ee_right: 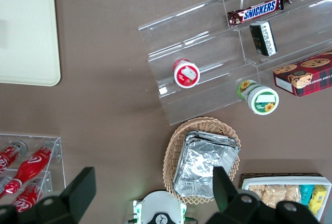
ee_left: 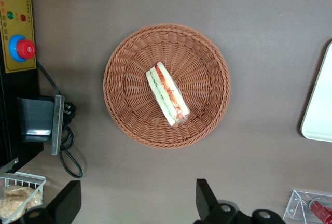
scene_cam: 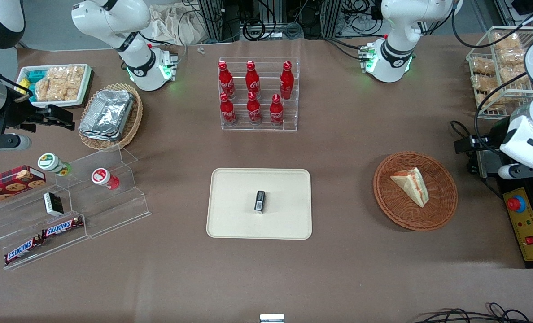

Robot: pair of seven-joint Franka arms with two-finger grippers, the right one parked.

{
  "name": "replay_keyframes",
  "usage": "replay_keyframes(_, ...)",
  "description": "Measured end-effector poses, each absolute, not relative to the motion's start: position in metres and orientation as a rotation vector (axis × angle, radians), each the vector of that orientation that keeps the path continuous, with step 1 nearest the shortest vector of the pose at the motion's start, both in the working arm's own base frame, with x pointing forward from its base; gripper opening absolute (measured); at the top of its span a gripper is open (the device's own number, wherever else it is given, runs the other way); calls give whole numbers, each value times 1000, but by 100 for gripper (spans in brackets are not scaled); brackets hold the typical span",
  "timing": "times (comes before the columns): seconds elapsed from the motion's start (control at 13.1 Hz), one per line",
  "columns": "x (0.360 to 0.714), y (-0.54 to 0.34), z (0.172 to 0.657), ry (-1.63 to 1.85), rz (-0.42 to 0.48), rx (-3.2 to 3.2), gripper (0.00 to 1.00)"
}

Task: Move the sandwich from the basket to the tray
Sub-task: 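Move the left gripper over the wrapped sandwich in the wicker basket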

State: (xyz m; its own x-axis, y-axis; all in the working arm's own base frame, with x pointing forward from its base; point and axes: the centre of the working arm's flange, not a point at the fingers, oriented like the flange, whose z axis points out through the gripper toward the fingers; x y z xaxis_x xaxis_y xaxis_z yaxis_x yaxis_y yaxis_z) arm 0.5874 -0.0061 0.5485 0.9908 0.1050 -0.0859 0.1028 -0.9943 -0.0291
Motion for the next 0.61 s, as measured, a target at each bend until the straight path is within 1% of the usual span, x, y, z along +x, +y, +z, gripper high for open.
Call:
replay_keyframes(0.38, 588, -6, 551, -162, 143, -3109, 100)
replay_keyframes(0.46, 587, -6, 549, -153, 156, -3108, 100)
replay_keyframes(0.61, 587, -6, 538, -113, 211, -3105, 100)
